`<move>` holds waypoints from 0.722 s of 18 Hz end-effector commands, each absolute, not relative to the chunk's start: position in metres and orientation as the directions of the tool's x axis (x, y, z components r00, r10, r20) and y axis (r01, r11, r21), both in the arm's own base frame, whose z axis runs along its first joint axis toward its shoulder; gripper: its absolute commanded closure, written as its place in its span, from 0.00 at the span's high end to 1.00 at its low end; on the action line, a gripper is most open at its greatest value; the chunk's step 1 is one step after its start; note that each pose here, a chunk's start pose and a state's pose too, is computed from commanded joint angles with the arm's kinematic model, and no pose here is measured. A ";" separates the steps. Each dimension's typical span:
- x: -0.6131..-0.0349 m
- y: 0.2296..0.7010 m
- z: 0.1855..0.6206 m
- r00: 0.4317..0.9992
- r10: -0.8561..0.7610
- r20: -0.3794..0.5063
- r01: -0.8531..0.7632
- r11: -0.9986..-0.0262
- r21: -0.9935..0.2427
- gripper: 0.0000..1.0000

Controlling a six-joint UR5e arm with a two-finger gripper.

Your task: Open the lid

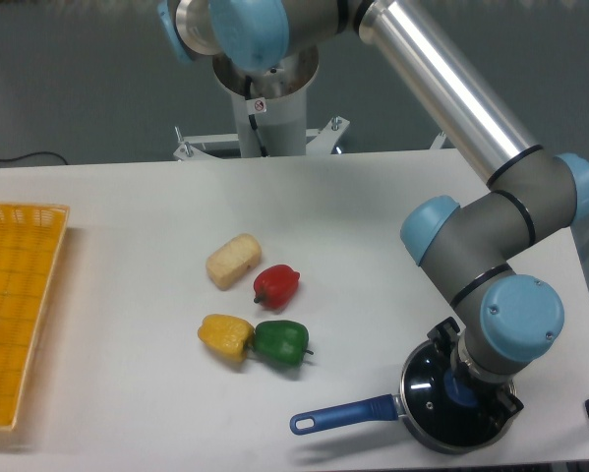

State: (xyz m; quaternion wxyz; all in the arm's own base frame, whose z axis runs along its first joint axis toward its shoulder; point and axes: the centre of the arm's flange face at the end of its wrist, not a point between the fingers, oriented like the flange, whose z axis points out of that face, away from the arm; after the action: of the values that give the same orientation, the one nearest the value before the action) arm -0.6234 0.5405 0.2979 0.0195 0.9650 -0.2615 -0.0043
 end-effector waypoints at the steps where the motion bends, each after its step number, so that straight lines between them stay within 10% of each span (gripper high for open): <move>1: -0.623 0.540 0.297 0.863 -0.505 0.003 -0.505 -0.862 0.040 1.00; 13: -0.624 0.541 0.293 0.851 -0.525 -0.002 -0.524 -0.851 0.035 1.00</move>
State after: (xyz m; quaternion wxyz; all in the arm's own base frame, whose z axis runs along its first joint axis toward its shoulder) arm -0.6239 0.5413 0.2931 0.0167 0.9620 -0.2726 -0.0056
